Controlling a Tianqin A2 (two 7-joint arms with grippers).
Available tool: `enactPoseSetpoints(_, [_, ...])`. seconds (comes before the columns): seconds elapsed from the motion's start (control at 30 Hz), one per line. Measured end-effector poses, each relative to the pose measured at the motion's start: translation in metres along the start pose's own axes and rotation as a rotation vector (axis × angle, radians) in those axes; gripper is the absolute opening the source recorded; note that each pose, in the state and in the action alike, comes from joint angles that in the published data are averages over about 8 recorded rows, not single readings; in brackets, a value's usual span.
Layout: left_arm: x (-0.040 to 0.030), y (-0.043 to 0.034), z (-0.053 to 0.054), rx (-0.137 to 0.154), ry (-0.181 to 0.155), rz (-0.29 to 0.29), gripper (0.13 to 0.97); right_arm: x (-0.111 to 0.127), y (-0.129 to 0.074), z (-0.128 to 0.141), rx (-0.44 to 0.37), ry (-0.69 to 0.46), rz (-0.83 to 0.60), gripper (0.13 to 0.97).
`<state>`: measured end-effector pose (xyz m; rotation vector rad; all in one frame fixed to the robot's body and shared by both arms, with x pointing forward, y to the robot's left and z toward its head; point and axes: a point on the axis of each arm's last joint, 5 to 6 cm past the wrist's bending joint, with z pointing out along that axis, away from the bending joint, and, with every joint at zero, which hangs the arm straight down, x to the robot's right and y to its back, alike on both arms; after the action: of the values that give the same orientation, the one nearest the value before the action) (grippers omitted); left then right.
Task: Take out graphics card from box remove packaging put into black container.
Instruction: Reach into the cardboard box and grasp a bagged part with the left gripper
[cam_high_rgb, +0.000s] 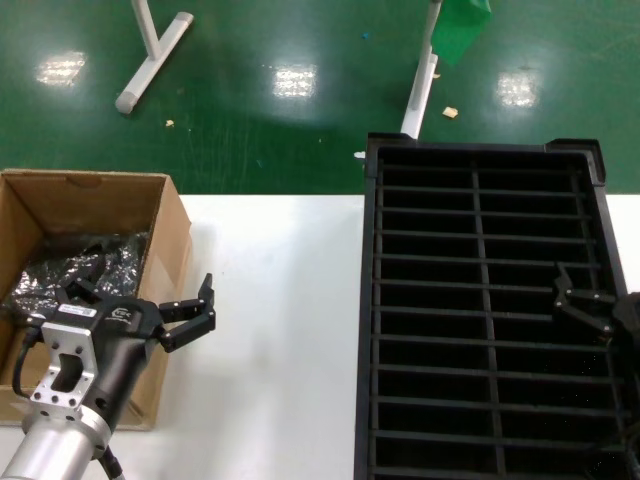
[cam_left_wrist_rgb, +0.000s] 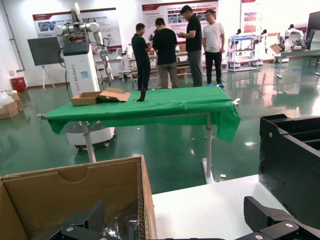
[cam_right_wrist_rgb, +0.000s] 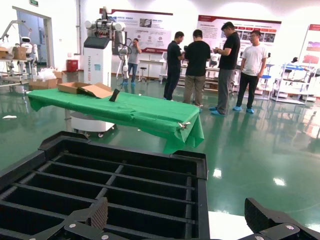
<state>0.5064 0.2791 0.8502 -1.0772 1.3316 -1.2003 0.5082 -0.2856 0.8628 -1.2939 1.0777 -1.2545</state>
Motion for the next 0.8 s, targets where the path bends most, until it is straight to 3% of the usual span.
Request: enactPoseSetpoints(0.8, [0.0, 0.0, 0.0, 0.0, 0.0, 0.0, 0.966, 0.0, 0.0, 0.0, 0.0, 0.0, 0.0, 0.966])
